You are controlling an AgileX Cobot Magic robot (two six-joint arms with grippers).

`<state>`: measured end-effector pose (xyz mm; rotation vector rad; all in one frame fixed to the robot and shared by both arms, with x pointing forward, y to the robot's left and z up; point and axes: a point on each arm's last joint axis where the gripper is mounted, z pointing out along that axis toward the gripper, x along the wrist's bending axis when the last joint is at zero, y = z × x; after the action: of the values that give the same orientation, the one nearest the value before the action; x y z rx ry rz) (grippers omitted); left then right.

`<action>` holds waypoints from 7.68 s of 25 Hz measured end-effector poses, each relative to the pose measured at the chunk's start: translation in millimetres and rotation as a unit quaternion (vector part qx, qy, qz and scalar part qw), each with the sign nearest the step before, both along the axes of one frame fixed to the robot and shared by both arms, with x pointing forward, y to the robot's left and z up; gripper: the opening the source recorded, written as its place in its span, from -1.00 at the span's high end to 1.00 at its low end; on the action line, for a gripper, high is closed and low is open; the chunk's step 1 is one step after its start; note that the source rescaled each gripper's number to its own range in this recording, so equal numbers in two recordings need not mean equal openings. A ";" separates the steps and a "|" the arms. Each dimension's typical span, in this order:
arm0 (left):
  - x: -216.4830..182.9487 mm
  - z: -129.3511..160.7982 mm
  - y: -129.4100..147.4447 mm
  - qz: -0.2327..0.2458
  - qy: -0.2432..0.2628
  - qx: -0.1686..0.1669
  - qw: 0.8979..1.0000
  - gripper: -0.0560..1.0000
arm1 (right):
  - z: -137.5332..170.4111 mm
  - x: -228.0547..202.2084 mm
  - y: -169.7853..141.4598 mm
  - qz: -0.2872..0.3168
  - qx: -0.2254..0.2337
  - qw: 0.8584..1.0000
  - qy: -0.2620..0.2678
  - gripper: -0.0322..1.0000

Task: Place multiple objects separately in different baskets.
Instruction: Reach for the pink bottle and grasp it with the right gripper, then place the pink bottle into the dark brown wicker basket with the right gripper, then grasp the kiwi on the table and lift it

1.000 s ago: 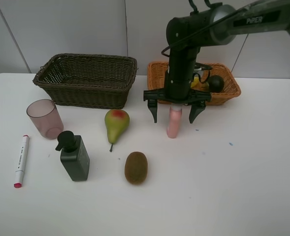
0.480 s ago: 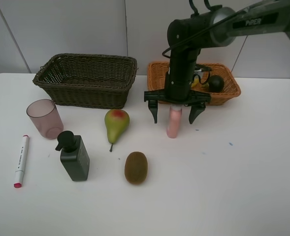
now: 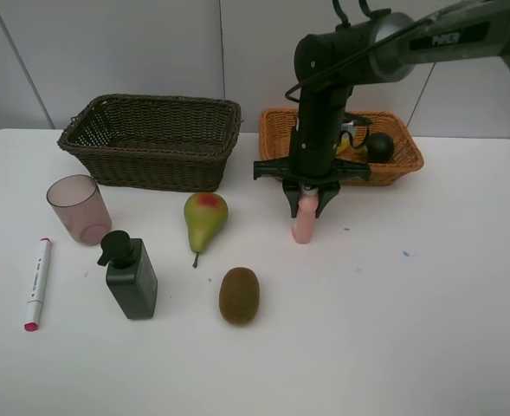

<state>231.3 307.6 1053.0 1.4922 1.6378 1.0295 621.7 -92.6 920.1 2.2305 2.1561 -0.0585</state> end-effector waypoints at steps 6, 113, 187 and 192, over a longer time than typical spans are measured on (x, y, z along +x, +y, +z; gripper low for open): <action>0.0 0.0 0.0 0.000 0.000 0.000 1.000 -0.79 | 1.9 -1.4 -0.8 0.003 -0.003 1.000 0.006 0.93; 0.0 0.0 0.0 0.000 0.000 0.000 1.000 -0.79 | 186.8 -29.9 49.1 0.203 0.084 0.950 -0.222 -1.00; 0.0 0.0 0.0 0.000 0.000 0.000 1.000 -0.79 | -14.5 -152.2 89.1 0.078 0.103 0.991 -0.035 -0.97; 0.0 0.0 0.0 0.000 0.000 0.000 1.000 -0.79 | -22.2 -152.3 89.0 0.077 0.095 0.992 -0.027 -0.95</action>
<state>231.3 307.6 1053.0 1.4922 1.6378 1.0295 469.4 -3.6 897.9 2.1175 2.3882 0.2190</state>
